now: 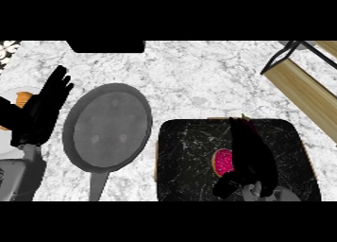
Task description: Pick the cupcake from the tray and place it in the tiered shelf
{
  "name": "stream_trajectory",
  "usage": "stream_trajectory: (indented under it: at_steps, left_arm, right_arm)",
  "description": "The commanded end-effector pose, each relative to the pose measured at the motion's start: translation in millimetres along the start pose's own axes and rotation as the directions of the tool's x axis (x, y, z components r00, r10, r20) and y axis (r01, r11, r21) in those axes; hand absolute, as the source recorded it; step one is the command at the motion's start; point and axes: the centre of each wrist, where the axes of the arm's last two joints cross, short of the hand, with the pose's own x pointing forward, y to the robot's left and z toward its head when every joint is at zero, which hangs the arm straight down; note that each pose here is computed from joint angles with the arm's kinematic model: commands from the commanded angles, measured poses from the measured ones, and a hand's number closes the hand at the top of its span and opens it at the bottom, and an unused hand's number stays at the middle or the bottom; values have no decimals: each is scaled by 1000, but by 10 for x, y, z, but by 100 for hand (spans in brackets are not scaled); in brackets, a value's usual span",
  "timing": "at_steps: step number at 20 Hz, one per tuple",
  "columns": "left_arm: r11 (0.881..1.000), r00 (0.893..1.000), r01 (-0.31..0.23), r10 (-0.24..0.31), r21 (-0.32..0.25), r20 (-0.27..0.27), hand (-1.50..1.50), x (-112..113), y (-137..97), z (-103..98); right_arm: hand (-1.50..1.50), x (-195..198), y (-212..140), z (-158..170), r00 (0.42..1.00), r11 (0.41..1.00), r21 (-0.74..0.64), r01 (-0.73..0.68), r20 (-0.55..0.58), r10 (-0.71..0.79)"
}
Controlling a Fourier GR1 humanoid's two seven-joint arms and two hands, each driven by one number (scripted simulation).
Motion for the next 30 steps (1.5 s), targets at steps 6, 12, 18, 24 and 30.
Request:
stream_trajectory:
  at_steps: [6, 12, 18, 24, 30]
  left_arm:
    - [1000, 1000, 0, 0, 2, -5, 0, 5, -126, -103]
    - [1000, 1000, 17, -17, 11, 4, 0, -82, 9, 32]
    - [1000, 1000, 3, -3, 6, 23, 0, 38, -13, -29]
    - [1000, 1000, -10, 10, -28, -2, 0, 13, -100, -33]
    - [1000, 1000, -6, 7, 20, -7, 0, -105, 44, -74]
  right_arm:
    - [-150, 167, 215, -33, 976, 997, 60, -52, -209, 64]
    - [150, 220, 309, -141, 978, 993, 115, -35, -202, 58]
    - [150, 281, 353, -214, 982, 990, 7, -140, -130, 140]
    - [150, -85, 776, 267, 824, 932, 50, -360, 485, 293]
    - [150, -362, 594, 761, 712, 954, -5, -301, 664, 228]
